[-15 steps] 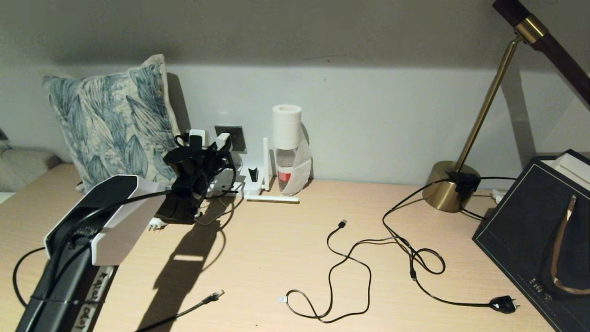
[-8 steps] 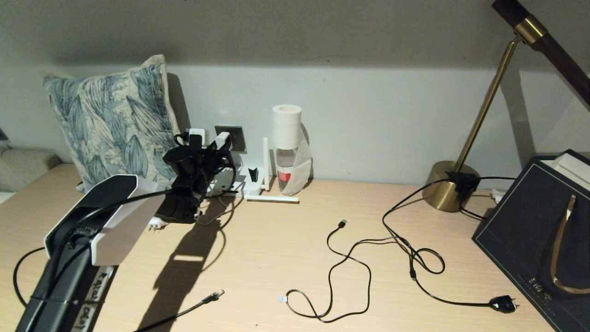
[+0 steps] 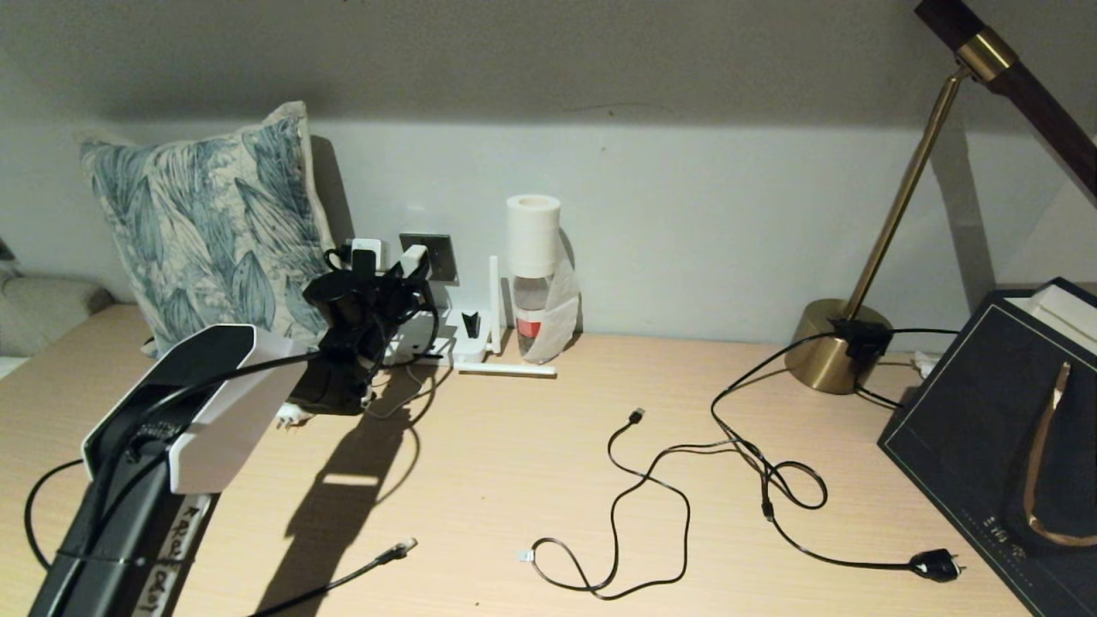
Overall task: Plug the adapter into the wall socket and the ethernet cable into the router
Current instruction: Plug plug into socket
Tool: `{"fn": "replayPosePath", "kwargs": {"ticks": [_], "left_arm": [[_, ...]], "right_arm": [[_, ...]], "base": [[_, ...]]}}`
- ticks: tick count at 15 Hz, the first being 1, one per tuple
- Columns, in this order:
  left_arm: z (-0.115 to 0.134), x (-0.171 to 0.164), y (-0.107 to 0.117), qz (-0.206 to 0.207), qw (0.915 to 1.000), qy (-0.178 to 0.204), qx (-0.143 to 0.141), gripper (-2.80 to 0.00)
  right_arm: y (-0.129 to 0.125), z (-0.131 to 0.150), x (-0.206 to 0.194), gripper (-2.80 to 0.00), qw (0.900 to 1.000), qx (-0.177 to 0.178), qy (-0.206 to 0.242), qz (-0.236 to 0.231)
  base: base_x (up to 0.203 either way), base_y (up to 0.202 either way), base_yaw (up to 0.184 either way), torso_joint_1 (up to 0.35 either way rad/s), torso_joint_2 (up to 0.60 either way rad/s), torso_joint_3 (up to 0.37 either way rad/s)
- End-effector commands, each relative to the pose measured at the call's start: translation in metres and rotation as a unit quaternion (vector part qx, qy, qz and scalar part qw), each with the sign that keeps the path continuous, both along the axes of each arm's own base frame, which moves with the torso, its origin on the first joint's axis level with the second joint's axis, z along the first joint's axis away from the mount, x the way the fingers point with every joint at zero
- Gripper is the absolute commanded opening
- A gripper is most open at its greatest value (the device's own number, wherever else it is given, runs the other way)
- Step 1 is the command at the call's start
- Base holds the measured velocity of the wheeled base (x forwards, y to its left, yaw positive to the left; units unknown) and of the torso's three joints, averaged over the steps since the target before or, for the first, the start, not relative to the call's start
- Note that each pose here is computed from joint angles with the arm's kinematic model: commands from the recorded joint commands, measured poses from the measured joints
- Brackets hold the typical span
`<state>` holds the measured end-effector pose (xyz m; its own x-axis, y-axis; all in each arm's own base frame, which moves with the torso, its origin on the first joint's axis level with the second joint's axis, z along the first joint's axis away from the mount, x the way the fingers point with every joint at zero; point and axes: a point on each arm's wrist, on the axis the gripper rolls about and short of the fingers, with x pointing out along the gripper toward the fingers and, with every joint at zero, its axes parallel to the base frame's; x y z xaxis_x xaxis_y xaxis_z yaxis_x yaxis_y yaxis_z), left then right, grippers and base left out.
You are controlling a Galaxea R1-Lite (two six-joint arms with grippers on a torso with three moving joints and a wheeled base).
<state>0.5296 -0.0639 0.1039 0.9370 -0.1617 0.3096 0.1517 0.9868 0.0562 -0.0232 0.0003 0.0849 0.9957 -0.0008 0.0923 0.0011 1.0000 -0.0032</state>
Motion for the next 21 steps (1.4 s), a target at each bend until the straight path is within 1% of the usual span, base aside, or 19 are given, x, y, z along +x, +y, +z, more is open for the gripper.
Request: {"fn": "replayPosePath", "kwargs": {"ticks": [1,21], "left_arm": [[0.0003,-0.0002,0.0007,0.001,1.0,-0.003,0.0,-2.8],[0.0001,-0.001,0.0009,0.002,1.0,-0.005,-0.001,-2.8]], "right_arm": [[0.0,-0.0097,0.0029,-2.8,1.0,0.0,0.018,0.0],[0.0,-0.0097,0.0029,-2.8,1.0,0.0,0.018,0.0]], "base": [[0.0,0.0,0.0,0.0,0.0,0.0],[0.0,0.0,0.0,0.0,0.0,0.0]]}}
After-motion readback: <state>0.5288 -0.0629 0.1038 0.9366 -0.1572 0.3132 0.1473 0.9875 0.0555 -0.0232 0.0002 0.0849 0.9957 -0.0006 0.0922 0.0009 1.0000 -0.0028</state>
